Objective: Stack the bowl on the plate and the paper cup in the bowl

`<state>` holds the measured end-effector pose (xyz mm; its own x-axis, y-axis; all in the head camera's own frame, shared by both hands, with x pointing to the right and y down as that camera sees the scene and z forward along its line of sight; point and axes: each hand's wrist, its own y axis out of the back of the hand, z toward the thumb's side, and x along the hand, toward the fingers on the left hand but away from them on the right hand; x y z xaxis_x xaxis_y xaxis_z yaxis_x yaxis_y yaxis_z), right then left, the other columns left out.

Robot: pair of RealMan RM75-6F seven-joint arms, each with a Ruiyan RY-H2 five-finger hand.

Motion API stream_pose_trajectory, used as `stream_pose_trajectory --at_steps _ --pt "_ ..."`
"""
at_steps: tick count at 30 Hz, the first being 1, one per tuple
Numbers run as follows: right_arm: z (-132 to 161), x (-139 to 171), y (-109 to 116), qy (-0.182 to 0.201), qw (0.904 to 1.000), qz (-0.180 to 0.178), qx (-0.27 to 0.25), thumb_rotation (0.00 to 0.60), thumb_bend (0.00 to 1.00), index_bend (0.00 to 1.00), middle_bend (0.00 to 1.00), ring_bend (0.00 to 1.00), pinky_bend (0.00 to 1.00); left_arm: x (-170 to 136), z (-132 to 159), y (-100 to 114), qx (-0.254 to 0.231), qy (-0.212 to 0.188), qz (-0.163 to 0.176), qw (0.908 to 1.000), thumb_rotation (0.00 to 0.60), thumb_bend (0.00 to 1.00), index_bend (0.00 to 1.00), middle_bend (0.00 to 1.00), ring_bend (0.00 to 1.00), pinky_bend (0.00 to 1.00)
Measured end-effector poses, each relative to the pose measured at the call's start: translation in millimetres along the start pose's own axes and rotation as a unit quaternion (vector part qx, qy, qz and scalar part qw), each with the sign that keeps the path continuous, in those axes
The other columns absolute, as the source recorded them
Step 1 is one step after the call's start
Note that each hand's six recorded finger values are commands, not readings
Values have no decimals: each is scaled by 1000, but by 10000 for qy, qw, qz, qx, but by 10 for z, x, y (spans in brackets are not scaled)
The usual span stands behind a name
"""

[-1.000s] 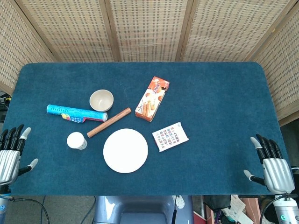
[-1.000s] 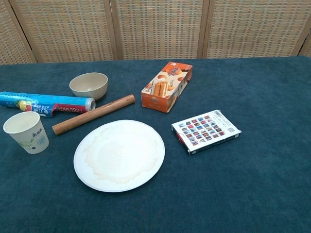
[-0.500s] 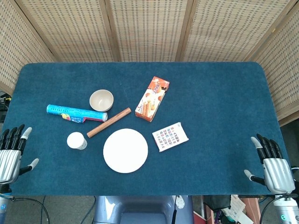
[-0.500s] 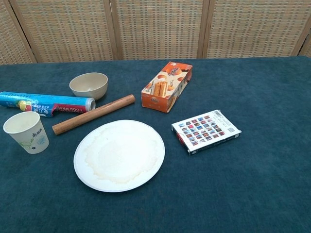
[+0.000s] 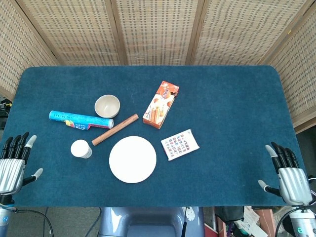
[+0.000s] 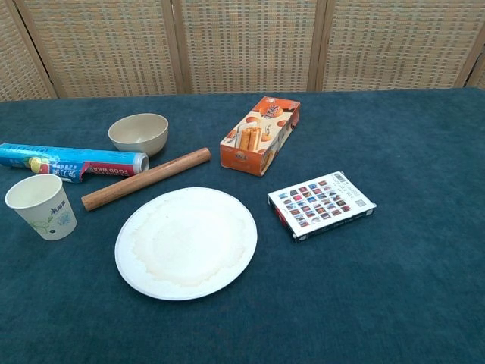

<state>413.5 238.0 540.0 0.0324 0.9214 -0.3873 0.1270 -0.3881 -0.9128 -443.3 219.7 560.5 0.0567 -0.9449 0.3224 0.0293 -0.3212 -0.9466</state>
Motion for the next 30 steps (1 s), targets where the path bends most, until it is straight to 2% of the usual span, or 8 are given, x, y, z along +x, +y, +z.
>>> stream_pose_trajectory --at_steps 8,10,18,25,30 --pt "-18 -6 9 -29 10000 0 -34 600 146 0 0 0 0 290 147 101 -14 -288 87 9995 600 155 132 0 0 0" --pt "-22 -6 11 -33 10000 -1 -48 600 146 0 0 0 0 401 196 129 -57 -362 100 9993 600 155 180 0 0 0" --pt "-36 -18 -10 -42 9999 49 -78 600 145 0 0 0 0 935 430 102 12 -573 -93 9983 600 189 308 0 0 17" --pt "-94 -45 -26 -132 9997 94 -156 600 145 0 0 0 0 1447 753 -34 350 -677 -164 9970 600 231 346 15 0 21" --pt "-147 -66 -44 -206 9995 142 -207 600 145 0 0 0 0 1700 946 -161 508 -711 -280 9958 600 259 374 33 0 27"
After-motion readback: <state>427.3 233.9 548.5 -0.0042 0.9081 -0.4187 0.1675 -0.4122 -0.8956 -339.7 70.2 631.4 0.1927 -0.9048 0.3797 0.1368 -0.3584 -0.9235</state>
